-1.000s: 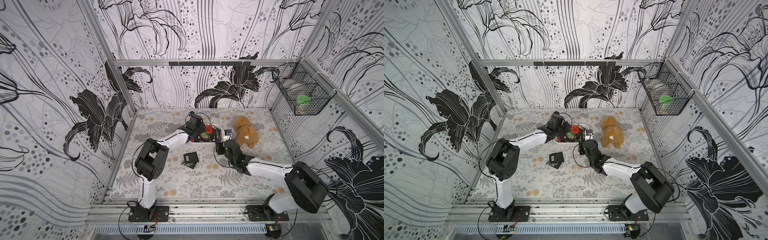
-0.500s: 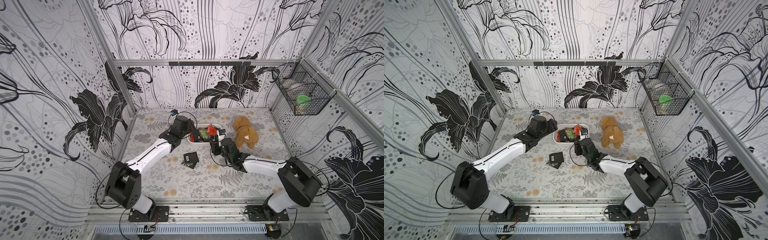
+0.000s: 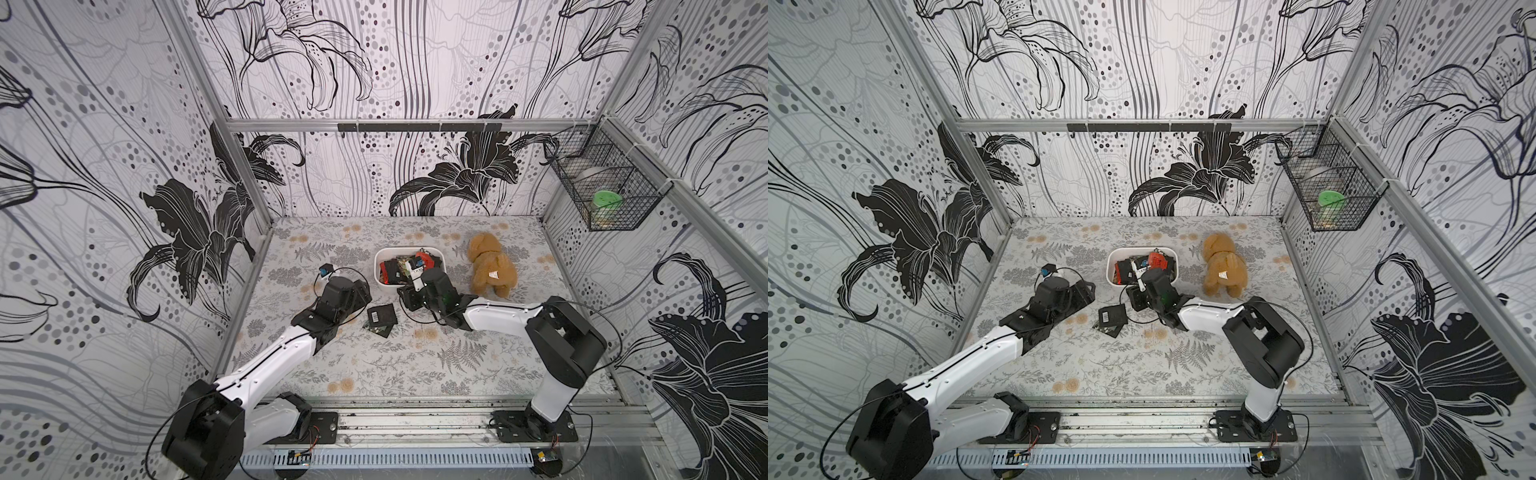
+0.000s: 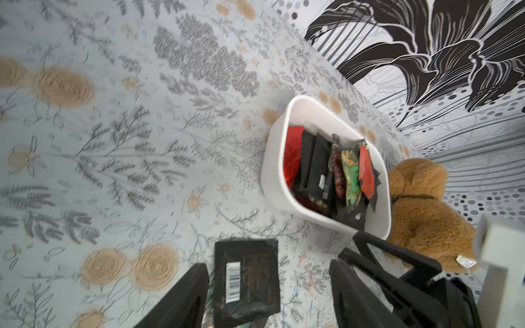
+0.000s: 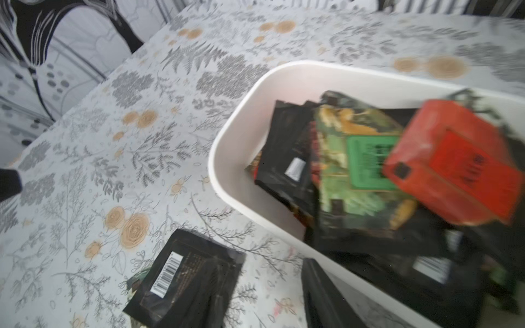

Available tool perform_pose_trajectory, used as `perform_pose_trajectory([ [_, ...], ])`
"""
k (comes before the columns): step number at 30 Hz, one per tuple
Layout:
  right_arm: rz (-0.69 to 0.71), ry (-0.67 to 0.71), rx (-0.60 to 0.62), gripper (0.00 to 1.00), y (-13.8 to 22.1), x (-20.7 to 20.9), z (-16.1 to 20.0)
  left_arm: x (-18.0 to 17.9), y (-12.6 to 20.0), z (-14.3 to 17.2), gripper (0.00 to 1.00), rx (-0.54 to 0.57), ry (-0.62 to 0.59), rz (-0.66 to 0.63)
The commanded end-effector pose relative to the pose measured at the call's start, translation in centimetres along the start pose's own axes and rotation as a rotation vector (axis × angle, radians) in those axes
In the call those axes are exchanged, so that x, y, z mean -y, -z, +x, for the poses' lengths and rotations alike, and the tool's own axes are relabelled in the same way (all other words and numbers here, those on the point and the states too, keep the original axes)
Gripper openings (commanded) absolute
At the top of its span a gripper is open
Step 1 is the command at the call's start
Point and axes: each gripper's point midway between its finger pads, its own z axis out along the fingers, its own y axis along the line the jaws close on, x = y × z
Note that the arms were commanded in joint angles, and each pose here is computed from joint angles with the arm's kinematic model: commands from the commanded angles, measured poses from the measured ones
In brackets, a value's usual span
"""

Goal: Put the tea bags into the storage box
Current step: Pick up the tea bag from the center of the board.

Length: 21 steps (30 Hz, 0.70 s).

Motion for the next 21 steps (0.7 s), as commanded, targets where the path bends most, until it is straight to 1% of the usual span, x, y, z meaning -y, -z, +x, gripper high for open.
perform_pose_trajectory([
  [1, -0.074, 0.039, -0.121, 0.44, -1.0, -1.8, 2.7, -0.6, -0.4, 1.4, 0.72, -0.029, 0.082, 0.048],
  [2, -0.082, 0.041, -0.135, 0.39, -1.3, -2.0, 2.8, -1.0, -0.6, 2.0, 0.71, -0.042, 0.091, 0.049],
  [6, -0.089, 0.043, -0.181, 0.33, -2.1, -2.3, 3.6, -1.9, -1.2, 3.3, 0.71, -0.071, 0.122, 0.061],
  [9, -0.084, 0.043, -0.211, 0.32, -2.7, -2.3, 4.3, -2.4, -1.8, 4.3, 0.69, -0.093, 0.140, 0.061],
  [11, -0.077, 0.043, -0.228, 0.30, -3.2, -2.2, 4.7, -1.9, -2.4, 4.7, 0.66, -0.117, 0.147, 0.089],
  [16, -0.054, 0.040, -0.270, 0.29, -4.1, -1.8, 5.6, -0.5, -3.7, 5.3, 0.56, -0.162, 0.152, 0.135],
  [21, -0.032, 0.040, -0.295, 0.26, -4.5, -1.4, 6.1, -1.2, -5.0, 5.1, 0.55, -0.149, 0.137, 0.079],
])
